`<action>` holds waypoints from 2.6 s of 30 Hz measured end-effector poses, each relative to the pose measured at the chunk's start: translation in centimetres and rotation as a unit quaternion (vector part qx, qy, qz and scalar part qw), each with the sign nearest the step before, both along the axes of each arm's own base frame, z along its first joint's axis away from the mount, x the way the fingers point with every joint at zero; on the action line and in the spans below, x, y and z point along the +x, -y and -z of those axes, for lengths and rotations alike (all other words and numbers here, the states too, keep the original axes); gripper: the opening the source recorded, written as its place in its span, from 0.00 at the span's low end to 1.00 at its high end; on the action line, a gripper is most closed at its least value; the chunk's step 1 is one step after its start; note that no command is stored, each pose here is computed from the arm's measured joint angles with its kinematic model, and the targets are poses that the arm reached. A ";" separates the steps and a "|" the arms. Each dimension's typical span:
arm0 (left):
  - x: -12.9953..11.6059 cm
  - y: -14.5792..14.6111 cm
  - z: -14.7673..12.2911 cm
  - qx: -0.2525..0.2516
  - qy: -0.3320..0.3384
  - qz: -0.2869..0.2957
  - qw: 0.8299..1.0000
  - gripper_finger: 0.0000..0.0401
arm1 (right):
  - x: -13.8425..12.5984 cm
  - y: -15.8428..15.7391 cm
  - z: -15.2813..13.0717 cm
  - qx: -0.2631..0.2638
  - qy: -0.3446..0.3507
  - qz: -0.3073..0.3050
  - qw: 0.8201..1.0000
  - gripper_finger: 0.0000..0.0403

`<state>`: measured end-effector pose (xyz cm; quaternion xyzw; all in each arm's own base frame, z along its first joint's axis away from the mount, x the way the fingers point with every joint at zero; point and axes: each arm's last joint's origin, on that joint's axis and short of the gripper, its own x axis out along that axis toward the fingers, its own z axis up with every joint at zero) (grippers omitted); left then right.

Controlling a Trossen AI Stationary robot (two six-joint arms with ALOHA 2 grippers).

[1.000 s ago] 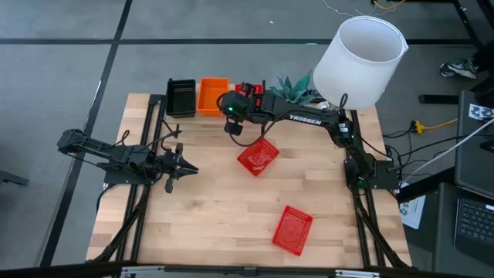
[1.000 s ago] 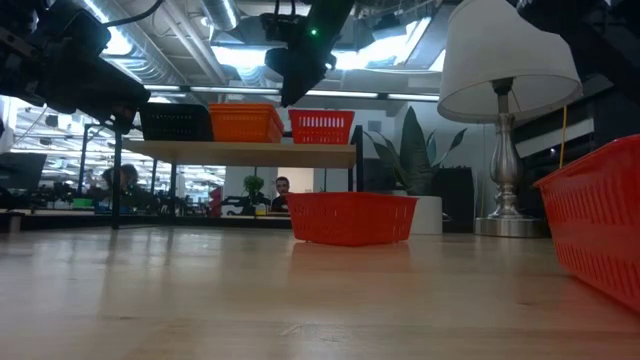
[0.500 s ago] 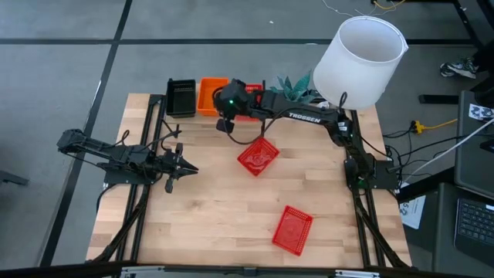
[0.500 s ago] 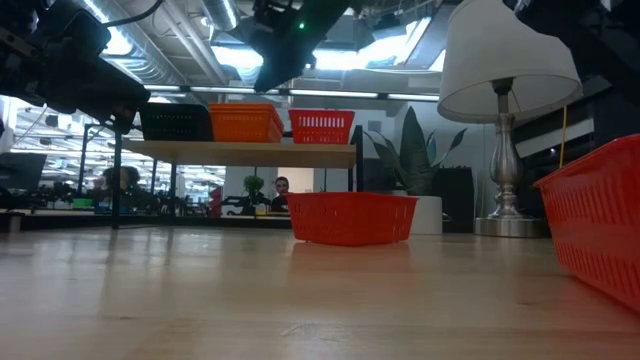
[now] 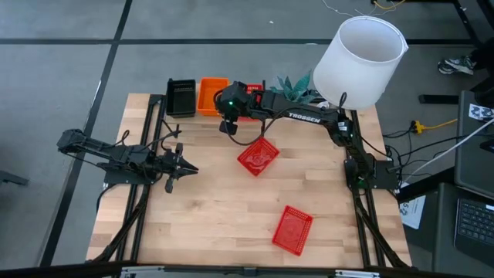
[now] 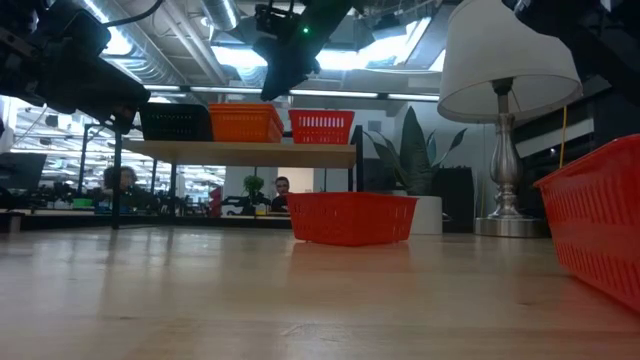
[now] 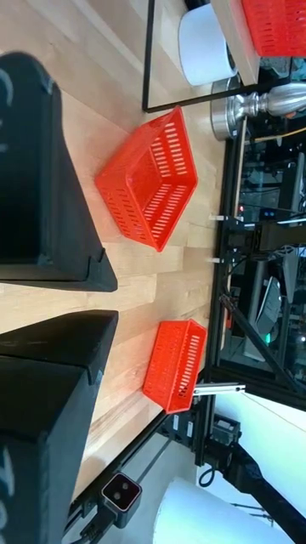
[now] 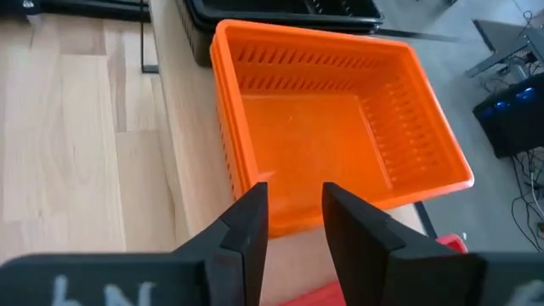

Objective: Stack baskets on shelf by color
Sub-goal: Stack the orange bin on top of the other stacked orange bins on the shelf, then stack the top red bin on top of the other red bin on the shelf

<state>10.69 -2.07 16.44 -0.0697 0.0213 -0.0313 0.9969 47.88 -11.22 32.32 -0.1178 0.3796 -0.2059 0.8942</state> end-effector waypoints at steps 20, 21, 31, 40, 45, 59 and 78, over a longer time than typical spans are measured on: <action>0.0 0.0 0.0 0.000 0.000 0.000 1.000 0.10 | -0.4 -0.9 -0.3 -0.009 -0.009 0.029 0.999 0.28; 0.0 0.0 0.0 0.000 0.000 0.000 1.000 0.10 | -0.5 -1.6 -0.8 0.004 0.001 0.035 0.999 0.28; 0.0 0.0 0.0 0.000 0.000 0.000 1.000 0.10 | -4.3 -12.3 -1.6 0.154 -0.077 0.110 0.979 0.28; 0.0 0.0 0.0 0.000 0.000 0.000 1.000 0.10 | -3.5 -19.3 2.3 0.149 -0.127 0.083 0.977 0.28; 0.0 0.0 0.0 0.000 0.000 0.000 1.000 0.10 | -3.4 -18.4 4.4 0.152 -0.180 0.129 0.963 0.26; 0.0 0.0 0.0 0.012 0.001 0.000 1.000 0.10 | -1.2 -16.1 9.5 0.178 -0.252 0.125 0.943 0.26; 0.0 0.0 0.2 0.011 -0.011 0.004 1.000 0.10 | -7.9 -14.9 9.2 0.270 -0.098 0.106 0.952 0.26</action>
